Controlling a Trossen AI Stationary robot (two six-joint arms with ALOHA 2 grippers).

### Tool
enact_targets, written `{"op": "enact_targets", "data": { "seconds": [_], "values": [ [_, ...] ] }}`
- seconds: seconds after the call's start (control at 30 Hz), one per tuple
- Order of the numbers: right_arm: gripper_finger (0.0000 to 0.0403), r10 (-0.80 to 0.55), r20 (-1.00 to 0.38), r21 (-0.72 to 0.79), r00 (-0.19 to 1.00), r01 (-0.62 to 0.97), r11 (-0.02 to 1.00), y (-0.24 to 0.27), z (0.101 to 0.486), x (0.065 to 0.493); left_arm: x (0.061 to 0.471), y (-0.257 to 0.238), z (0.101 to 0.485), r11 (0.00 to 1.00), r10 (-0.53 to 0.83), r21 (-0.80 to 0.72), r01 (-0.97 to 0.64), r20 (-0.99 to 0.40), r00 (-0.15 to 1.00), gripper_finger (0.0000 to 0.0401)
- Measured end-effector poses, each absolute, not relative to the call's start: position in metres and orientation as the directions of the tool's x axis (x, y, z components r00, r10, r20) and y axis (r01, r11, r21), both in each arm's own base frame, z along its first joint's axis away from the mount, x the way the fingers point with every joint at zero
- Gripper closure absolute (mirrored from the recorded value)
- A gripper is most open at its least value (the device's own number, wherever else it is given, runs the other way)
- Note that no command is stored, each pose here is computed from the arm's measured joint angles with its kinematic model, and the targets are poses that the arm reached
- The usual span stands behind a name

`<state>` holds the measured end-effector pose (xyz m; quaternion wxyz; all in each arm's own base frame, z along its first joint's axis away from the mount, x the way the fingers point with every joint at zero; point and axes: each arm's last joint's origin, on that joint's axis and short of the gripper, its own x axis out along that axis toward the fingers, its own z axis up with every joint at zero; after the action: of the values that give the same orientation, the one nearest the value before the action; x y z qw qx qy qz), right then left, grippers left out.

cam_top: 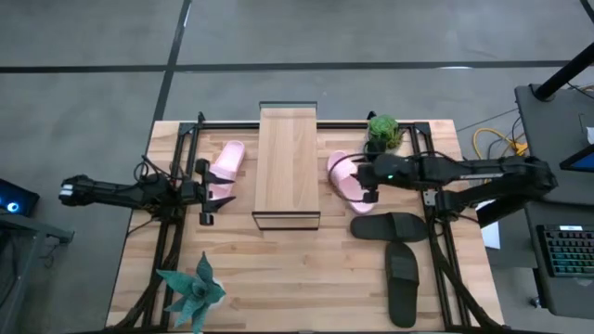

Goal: Pick and place slides into the shelf
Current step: Put the right pink slipper on the shelf

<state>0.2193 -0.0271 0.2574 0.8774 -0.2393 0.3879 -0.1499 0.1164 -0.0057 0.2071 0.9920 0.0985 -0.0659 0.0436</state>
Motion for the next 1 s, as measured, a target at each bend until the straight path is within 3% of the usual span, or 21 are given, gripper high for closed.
{"op": "enact_targets", "data": {
  "seconds": [0.4, 0.63, 1.0],
  "values": [
    [0.0227, -0.443, -0.787, -0.502, 0.429, -0.029, 0.864, -0.030, 0.191, 0.251, 0.120, -0.006, 0.203, 0.976, 0.073, 0.197, -0.092, 0.101, 0.992, 0.0208],
    [0.0244, -0.612, -0.741, -0.645, 0.278, -0.036, 0.764, -0.036, 0.164, 0.259, 0.119, -0.006, 0.204, 0.976, 0.073, 0.195, -0.094, 0.112, 0.991, 0.0208],
    [0.0274, -0.616, -0.730, -0.650, 0.296, -0.024, 0.760, -0.038, 0.152, 0.270, 0.119, -0.006, 0.204, 0.976, 0.073, 0.196, -0.094, 0.112, 0.991, 0.0208]
  ]
}}
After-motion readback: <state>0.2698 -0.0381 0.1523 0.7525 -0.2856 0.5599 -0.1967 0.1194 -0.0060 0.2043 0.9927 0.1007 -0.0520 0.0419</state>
